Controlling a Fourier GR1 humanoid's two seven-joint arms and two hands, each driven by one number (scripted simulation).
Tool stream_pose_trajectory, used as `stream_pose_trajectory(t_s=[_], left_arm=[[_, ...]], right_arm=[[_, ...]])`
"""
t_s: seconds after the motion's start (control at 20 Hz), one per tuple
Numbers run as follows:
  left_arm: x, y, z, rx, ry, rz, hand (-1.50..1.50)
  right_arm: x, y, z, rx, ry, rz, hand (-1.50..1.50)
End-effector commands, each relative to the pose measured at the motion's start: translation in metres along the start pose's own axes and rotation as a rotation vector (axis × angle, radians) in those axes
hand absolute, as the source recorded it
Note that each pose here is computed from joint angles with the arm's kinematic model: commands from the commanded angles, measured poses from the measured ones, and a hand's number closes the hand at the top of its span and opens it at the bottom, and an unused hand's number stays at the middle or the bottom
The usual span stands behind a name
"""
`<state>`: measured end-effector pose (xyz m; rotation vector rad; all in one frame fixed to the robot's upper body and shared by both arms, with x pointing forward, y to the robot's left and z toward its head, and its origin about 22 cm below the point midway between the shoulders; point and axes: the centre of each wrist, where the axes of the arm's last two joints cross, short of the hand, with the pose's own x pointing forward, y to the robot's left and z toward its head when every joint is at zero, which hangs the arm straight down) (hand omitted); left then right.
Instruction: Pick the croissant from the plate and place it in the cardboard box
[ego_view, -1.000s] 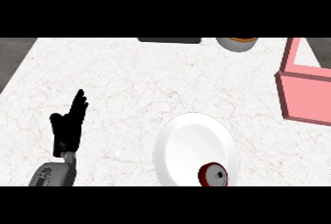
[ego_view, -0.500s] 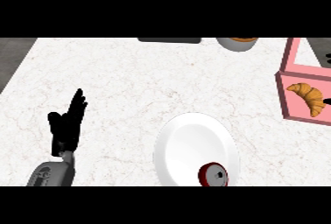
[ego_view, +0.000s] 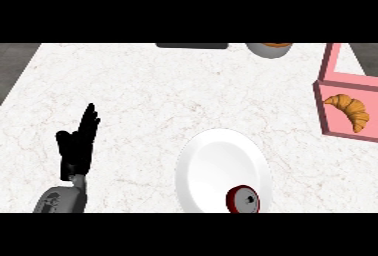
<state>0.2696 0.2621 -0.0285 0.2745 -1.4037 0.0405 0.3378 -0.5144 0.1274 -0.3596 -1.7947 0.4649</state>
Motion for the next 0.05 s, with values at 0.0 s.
stream_pose_trajectory(t_s=[0.0], left_arm=[[0.0068, 0.0053, 0.0055, 0.001, -0.003, 0.01, 0.0]], right_arm=[[0.0026, -0.0345, 0.0246, -0.051, -0.039, -0.183, -1.5]])
